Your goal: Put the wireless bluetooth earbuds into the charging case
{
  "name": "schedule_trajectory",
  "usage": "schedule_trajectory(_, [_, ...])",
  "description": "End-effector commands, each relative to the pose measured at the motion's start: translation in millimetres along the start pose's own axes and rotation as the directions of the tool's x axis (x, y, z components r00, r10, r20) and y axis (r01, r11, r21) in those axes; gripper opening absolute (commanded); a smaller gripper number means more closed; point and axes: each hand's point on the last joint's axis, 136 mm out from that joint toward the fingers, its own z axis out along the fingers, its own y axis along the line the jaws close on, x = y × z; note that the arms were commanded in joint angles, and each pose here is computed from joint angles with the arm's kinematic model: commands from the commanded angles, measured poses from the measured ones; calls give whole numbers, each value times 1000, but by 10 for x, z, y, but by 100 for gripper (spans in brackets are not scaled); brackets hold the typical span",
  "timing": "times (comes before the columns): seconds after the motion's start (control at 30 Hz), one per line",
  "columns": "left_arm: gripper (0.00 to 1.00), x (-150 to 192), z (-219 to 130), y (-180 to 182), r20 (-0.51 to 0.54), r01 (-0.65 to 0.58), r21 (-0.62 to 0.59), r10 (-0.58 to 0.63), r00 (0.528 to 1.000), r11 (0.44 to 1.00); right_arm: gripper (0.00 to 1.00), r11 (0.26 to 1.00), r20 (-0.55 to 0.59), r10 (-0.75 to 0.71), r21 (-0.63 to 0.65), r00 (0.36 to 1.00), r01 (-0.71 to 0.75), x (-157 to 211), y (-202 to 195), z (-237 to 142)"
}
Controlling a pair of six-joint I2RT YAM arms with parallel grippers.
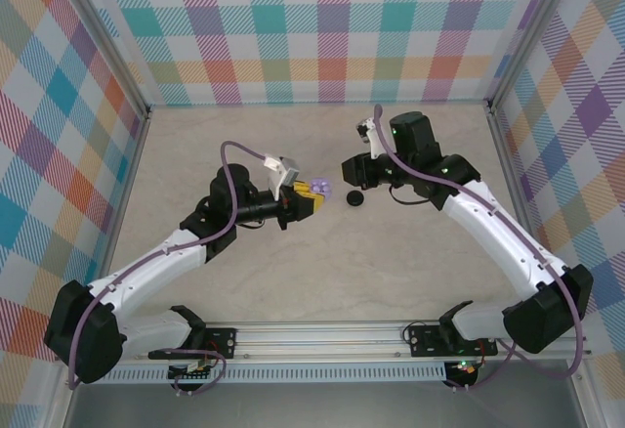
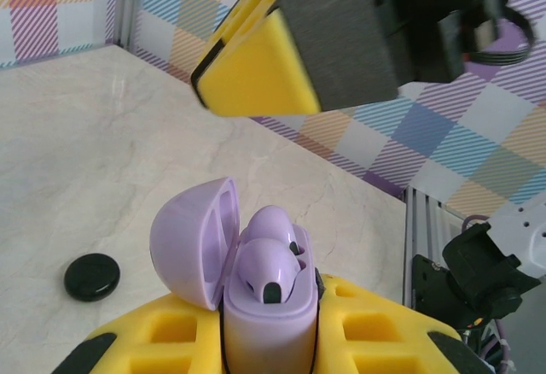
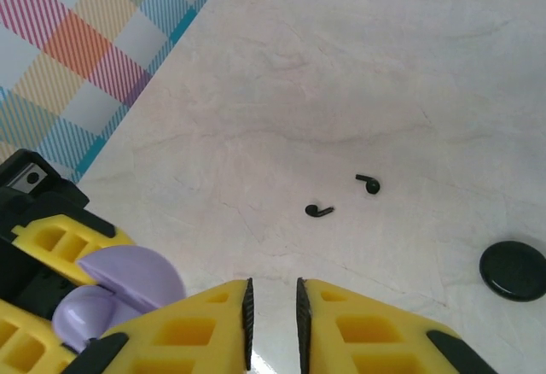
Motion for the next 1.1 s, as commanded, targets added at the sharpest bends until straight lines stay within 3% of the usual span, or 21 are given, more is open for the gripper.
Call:
schedule_trajectory(0.0, [16, -290, -67, -269, 63, -64, 84, 59, 996, 994, 21, 992, -9, 26, -120, 1000, -27, 17, 83, 48])
schedule_trajectory(0.63, [16, -414, -6, -307, 114, -55, 133, 39, 993, 990, 16, 911, -56, 7, -411, 998, -29, 91, 444, 72])
schedule_trajectory(1.07, [16, -270, 76, -146, 89, 2, 89, -10, 996, 996, 18, 890, 24, -39, -453, 999, 45, 21, 617, -159])
